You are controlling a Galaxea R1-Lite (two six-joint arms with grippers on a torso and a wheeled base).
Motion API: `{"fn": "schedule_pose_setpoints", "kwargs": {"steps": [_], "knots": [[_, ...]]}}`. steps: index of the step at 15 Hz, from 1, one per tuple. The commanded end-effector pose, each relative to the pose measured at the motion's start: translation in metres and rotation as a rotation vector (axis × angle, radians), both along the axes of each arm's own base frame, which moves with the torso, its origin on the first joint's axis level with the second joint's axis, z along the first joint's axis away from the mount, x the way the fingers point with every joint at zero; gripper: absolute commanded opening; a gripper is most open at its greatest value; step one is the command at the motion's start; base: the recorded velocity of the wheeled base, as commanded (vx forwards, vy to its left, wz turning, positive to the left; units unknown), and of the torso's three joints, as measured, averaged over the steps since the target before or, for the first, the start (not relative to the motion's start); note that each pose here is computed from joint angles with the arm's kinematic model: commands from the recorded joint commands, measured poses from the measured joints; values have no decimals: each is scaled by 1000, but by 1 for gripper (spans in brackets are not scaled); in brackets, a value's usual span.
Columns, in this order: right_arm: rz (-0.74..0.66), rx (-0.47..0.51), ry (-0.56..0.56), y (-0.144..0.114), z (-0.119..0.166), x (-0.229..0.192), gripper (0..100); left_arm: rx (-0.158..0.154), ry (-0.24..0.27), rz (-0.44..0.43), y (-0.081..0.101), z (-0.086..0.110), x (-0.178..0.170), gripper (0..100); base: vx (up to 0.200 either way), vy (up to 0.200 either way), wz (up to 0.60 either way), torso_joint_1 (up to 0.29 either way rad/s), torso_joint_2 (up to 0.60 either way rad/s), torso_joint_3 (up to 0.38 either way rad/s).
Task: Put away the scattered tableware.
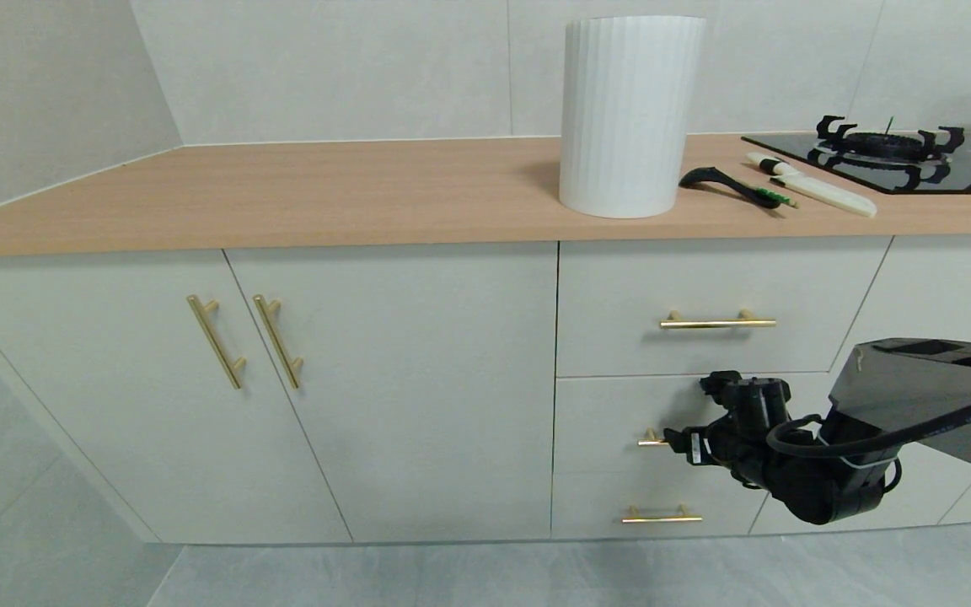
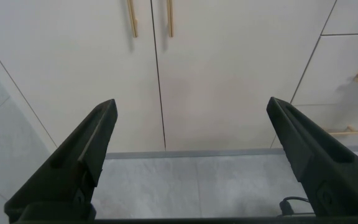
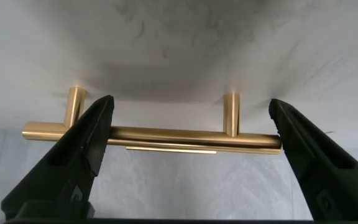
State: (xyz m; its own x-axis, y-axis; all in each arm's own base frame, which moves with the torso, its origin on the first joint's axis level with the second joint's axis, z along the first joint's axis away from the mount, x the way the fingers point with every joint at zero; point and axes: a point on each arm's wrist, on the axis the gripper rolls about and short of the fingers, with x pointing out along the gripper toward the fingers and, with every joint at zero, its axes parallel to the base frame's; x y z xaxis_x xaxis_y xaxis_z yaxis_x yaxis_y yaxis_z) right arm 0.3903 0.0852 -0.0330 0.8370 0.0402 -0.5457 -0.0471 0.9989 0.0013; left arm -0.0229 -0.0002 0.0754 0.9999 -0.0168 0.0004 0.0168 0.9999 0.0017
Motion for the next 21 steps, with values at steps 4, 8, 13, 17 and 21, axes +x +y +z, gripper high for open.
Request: {"fn": "schedule_pose_setpoints", "kwargs": {"steps": [4,8,13,17,21], "knots": [[0,-11,48,-1,2,-5,100,0,0,0,0,0,0,100,0,0,0,0,0,0],[1,-10,48,-1,3,-6,100,0,0,0,0,0,0,100,0,0,0,0,0,0],[7,-9,55,-1,1,-6,100,0,0,0,0,0,0,100,0,0,0,0,0,0],[10,-14,85,-1,0,-6,100,0,2,0,0,0,0,100,0,0,0,0,0,0],[11,-16,87,-1,3,-8,100,0,0,-2,0,0,0,100,0,0,0,0,0,0]]}}
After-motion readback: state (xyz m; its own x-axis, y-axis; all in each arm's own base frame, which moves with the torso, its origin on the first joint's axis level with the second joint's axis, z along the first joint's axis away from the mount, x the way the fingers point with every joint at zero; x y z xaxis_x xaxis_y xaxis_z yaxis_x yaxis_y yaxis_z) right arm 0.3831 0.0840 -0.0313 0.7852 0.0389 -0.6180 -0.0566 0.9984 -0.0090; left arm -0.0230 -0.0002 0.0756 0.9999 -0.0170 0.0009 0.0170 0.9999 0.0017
